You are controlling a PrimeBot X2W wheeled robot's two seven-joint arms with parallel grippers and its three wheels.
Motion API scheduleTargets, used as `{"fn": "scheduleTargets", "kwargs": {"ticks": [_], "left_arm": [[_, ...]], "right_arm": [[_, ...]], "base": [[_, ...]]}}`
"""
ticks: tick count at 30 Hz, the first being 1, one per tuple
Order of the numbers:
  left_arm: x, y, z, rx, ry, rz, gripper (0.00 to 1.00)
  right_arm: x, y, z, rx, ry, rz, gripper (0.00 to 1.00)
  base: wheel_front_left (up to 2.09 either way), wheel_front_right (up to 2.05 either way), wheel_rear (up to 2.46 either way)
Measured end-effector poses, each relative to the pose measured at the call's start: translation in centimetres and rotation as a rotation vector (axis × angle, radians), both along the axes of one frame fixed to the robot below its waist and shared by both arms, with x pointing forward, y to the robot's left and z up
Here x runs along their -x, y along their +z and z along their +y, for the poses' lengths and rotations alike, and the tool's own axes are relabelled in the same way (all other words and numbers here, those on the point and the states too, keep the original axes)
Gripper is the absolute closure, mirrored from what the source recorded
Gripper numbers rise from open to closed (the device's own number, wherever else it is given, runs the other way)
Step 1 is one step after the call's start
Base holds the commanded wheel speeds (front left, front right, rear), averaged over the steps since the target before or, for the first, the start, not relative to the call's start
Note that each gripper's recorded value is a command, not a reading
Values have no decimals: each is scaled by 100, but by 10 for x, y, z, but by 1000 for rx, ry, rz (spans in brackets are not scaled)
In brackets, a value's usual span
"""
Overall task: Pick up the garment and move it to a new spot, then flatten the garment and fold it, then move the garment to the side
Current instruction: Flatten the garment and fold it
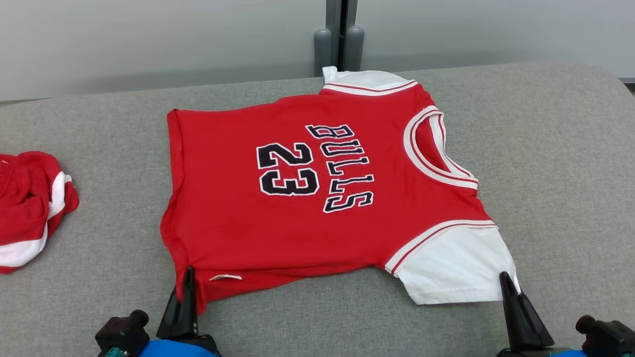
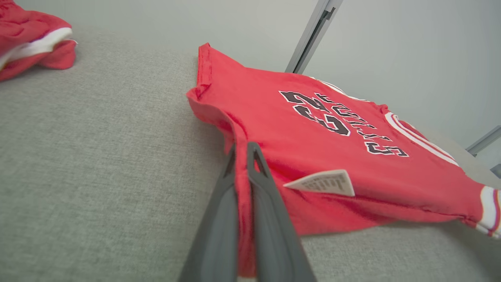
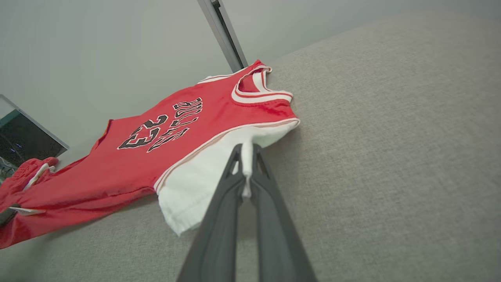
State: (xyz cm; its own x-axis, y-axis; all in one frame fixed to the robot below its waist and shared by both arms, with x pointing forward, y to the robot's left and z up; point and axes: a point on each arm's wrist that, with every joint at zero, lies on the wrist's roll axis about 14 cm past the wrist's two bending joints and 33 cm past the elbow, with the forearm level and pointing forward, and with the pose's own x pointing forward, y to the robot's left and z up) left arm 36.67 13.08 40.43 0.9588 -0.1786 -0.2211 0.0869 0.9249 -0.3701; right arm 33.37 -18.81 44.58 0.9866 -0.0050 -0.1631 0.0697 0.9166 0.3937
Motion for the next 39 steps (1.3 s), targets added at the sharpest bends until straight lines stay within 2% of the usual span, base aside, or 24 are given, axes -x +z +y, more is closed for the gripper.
{"fn": "scheduleTargets", "kwargs": {"ticks": [11,22,39], "left_arm": [[-14,10,-9,-25,-45,-46,100],[-38,16,-11,-59,-73,-75,100],[-77,9,-9,-92,-104,-77,100]], "right_arm": [[-46,28,9,44,51,-92,100],[-101,39,16,100,95,-106,100],[-186,25,25,172,140,-68,100]], "base": [[0,0,0],[0,0,0],[0,0,0]]}}
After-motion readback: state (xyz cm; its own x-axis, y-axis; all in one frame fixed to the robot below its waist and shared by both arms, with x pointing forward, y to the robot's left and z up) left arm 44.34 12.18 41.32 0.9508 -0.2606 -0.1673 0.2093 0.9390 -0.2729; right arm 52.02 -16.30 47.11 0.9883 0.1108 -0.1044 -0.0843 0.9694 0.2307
